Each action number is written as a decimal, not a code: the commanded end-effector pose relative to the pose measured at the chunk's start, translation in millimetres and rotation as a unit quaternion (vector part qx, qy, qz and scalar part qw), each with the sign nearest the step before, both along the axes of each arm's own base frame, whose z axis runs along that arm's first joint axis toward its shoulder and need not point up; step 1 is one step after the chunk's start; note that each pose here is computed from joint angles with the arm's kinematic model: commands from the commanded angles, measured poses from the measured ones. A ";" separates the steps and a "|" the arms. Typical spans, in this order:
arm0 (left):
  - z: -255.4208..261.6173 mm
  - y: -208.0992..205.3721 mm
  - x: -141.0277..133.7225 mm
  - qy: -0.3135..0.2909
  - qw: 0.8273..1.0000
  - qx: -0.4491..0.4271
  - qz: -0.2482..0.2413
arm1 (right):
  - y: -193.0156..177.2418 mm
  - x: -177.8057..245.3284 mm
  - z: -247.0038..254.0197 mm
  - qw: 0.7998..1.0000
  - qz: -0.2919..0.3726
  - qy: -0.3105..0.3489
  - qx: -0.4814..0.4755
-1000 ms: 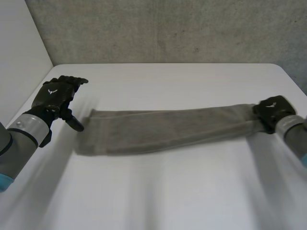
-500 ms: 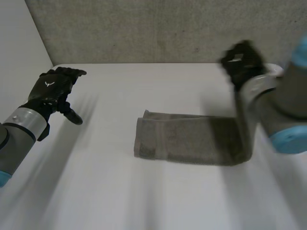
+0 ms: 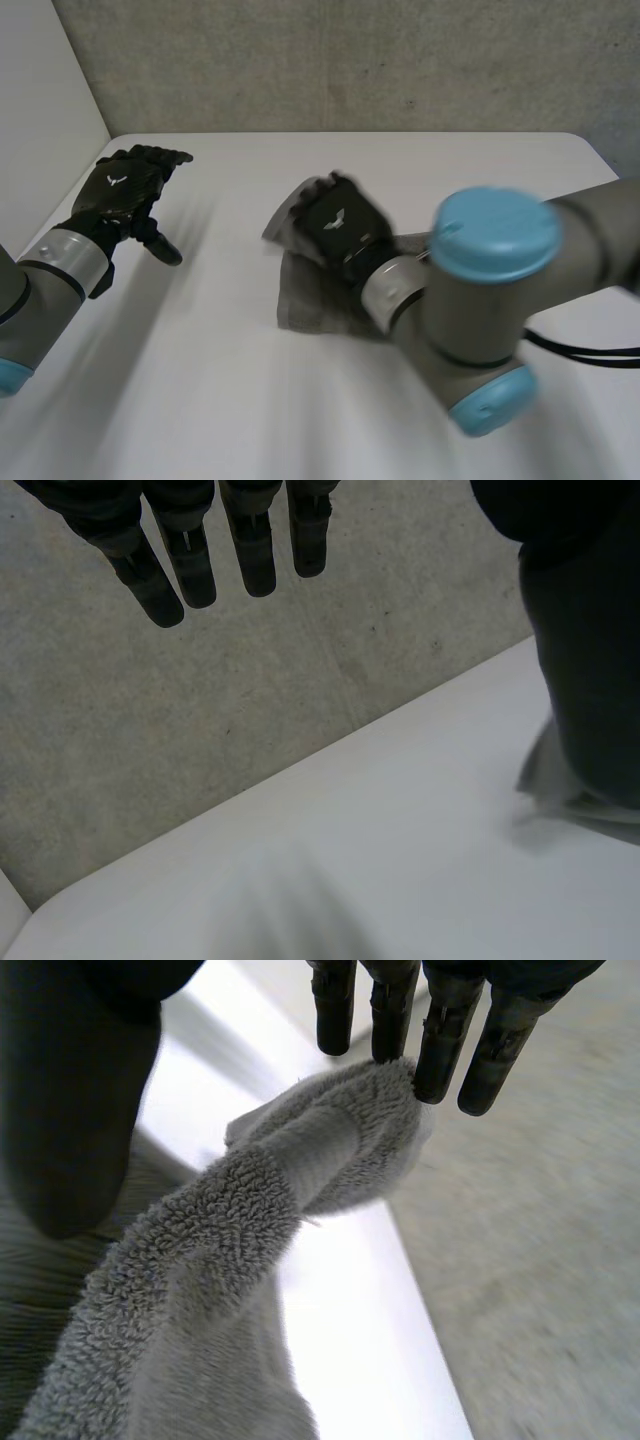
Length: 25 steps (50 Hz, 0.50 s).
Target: Fold the towel.
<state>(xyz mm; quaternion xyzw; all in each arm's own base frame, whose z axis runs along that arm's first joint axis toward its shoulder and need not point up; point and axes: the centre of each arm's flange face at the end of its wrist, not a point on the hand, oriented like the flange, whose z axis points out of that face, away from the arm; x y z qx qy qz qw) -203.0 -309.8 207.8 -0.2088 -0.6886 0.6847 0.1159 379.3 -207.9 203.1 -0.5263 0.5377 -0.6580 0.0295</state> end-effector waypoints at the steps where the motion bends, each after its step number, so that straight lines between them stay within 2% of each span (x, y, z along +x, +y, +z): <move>1: 1.8 2.5 -3.2 0.001 1.000 -0.002 -0.005 | -24.4 -53.7 22.0 0.994 -0.083 -0.044 0.047; 8: 0.5 6.8 -8.3 0.000 1.000 -0.001 -0.014 | -31.1 -105.1 -20.7 0.982 -0.145 0.003 0.120; 16: -2.5 9.9 -12.9 -0.002 1.000 0.004 -0.021 | -37.0 -133.7 -38.9 0.974 -0.160 0.002 0.159; 25: -2.1 14.8 -20.5 -0.005 0.999 0.001 -0.035 | -37.4 -145.4 -50.8 0.970 -0.176 0.002 0.169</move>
